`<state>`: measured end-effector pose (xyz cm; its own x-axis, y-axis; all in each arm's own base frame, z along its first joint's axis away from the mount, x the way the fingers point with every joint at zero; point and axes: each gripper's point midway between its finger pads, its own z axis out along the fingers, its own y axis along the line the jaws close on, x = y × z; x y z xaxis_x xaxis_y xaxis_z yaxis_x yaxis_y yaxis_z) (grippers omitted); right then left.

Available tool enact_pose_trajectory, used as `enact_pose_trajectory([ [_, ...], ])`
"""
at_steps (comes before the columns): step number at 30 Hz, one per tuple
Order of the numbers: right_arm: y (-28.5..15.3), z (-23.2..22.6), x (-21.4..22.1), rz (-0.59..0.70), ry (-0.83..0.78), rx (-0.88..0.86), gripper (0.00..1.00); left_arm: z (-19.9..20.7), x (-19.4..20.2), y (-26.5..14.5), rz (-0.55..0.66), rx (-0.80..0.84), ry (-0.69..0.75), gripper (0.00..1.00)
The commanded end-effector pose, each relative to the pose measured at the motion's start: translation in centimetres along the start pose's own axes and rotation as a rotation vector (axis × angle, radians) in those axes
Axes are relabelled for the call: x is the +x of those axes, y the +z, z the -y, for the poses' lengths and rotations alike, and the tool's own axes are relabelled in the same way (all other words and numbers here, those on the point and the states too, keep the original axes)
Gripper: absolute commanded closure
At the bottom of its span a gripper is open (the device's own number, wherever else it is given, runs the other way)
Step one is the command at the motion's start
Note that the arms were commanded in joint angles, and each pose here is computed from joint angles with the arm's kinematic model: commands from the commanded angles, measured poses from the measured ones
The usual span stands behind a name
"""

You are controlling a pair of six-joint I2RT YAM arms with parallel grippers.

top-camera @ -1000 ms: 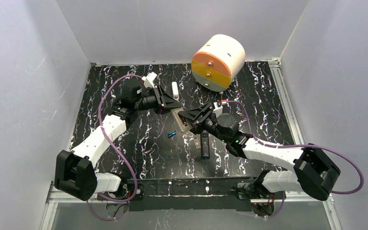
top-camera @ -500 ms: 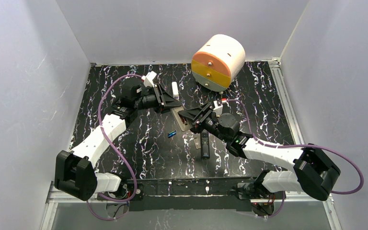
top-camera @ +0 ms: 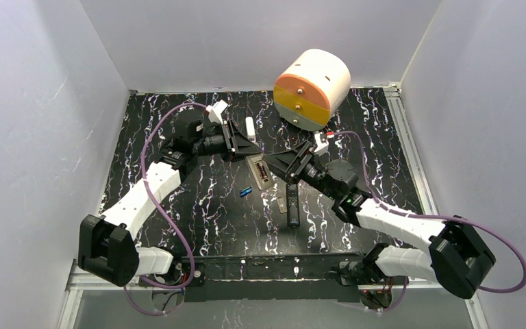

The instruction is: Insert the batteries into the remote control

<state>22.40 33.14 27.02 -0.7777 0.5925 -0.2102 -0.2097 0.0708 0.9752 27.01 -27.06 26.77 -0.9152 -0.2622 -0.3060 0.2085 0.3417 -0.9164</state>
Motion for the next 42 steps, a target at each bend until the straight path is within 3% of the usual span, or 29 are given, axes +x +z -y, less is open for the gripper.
enact_pose_trajectory([
  [1, -1.3, -1.5, 0.4, -0.114, -0.298, -0.088, 0.17, 2.9, 0.2, -0.6, -0.057, 0.087, 0.099, 1.0],
  [5, -1.1, -1.5, 1.3, -0.217, -0.44, -0.079, 0.2, 3.5, 0.7, -0.9, -0.093, 0.119, 0.131, 1.0],
  [9, -0.8, -2.1, 2.3, -0.288, -0.466, -0.123, 0.3, 3.8, 0.8, -1.0, -0.1, 0.136, 0.148, 1.0],
  [23, -0.3, -0.4, 2.7, -0.319, -0.473, -0.091, 0.66, 4.0, 1.1, -1.3, -0.114, 0.15, 0.165, 1.0],
  [26, -0.3, -0.5, 2.7, -0.324, -0.475, -0.09, 0.64, 4.1, 1.2, -1.3, -0.113, 0.152, 0.177, 1.0],
  [30, -0.3, -1.5, 2.2, -0.304, -0.477, -0.099, 0.4, 4.0, 1.2, -1.4, -0.105, 0.146, 0.202, 1.0],
  [34, -1.0, -2.7, 0.7, -0.251, -0.477, -0.102, 0.28, 3.8, 1.1, -1.6, -0.092, 0.138, 0.243, 1.0],
  [42, -4.0, -3.9, -3.1, -0.141, -0.62, -0.046, 0.23, 3.8, 1.7, -2.8, -0.061, 0.157, 0.428, 1.0],
])
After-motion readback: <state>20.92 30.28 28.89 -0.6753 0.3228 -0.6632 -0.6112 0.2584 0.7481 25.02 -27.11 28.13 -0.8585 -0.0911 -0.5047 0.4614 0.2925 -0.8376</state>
